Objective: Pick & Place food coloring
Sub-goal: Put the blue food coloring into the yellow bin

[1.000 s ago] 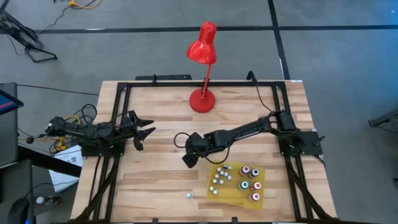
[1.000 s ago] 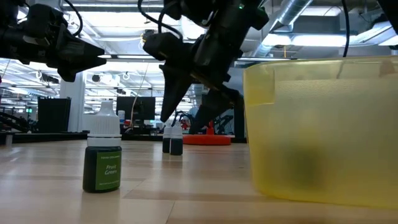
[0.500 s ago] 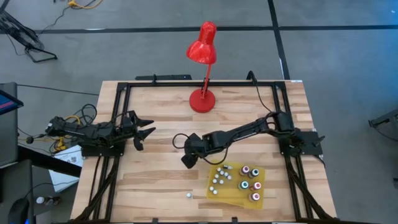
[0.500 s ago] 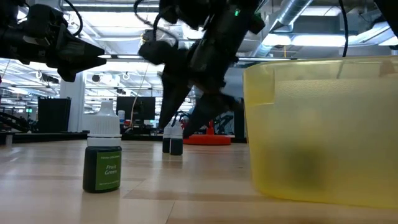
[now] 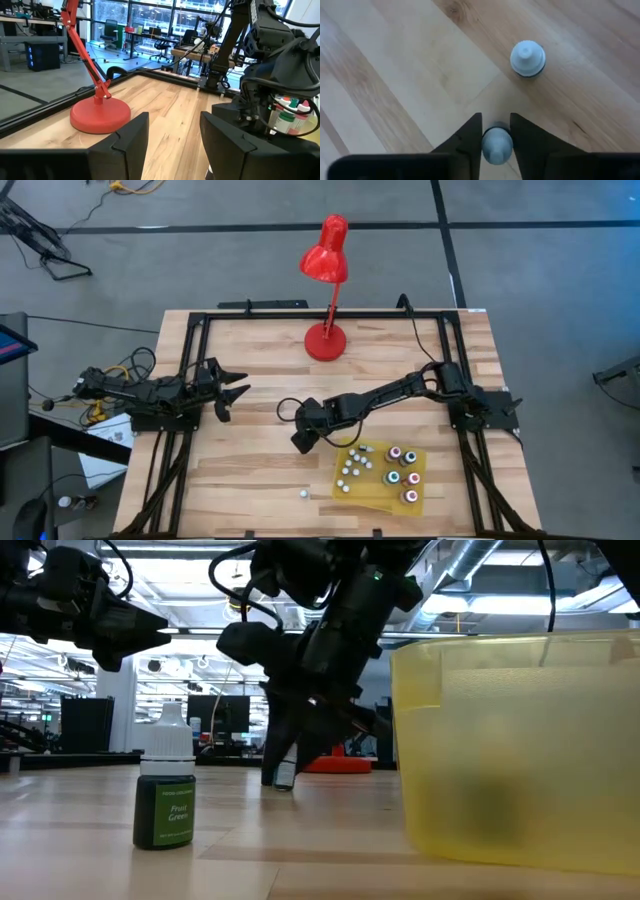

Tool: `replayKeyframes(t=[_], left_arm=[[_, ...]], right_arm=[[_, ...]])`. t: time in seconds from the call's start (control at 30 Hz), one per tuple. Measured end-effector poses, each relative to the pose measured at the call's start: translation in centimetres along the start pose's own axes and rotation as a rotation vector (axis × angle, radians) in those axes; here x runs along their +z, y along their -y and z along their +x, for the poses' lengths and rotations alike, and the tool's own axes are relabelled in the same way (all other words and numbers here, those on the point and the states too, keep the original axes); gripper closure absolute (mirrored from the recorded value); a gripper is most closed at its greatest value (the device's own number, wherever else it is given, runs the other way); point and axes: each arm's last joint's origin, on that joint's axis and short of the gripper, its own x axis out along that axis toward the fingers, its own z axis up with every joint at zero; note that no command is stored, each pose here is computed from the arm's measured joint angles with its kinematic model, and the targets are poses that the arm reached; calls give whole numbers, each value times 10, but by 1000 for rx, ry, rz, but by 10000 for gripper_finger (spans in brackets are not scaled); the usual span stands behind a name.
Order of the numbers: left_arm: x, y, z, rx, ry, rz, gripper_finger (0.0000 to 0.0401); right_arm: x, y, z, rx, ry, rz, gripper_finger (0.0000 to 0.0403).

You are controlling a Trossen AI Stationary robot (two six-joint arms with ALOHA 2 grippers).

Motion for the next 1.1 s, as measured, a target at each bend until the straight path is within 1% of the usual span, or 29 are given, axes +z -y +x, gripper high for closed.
replayKeyframes(t=[0.1, 0.17, 0.27, 0.4, 0.5, 0.6, 0.77, 0.83, 1.0, 1.1], left_arm=[[0, 0, 0, 0, 0, 0, 232], [0, 0, 0, 0, 0, 0, 232], [0, 0, 0, 0, 0, 0, 232], [0, 0, 0, 0, 0, 0, 232], [0, 0, 0, 0, 0, 0, 232], [0, 0, 0, 0, 0, 0, 232], [0, 0, 0, 0, 0, 0, 232], [0, 0, 0, 0, 0, 0, 232], [0, 0, 0, 0, 0, 0, 232], [0, 0, 0, 0, 0, 0, 232]], right_arm=[[-1, 0, -1, 8, -12, -1, 339], [-3, -2, -4, 7, -15, -16, 348], [-7, -9, -13, 21, -2, -45, 349], [-15, -21, -37, 18, 47, -57, 341], [-31, -31, -55, -2, 55, -61, 341], [-55, -41, -70, -32, 61, -43, 343], [-99, -54, -80, -92, 52, 20, 343], [-112, -58, -88, -133, 71, 32, 343], [-128, -69, -110, -204, 130, 12, 342], [-133, -73, -117, -205, 132, -4, 342]])
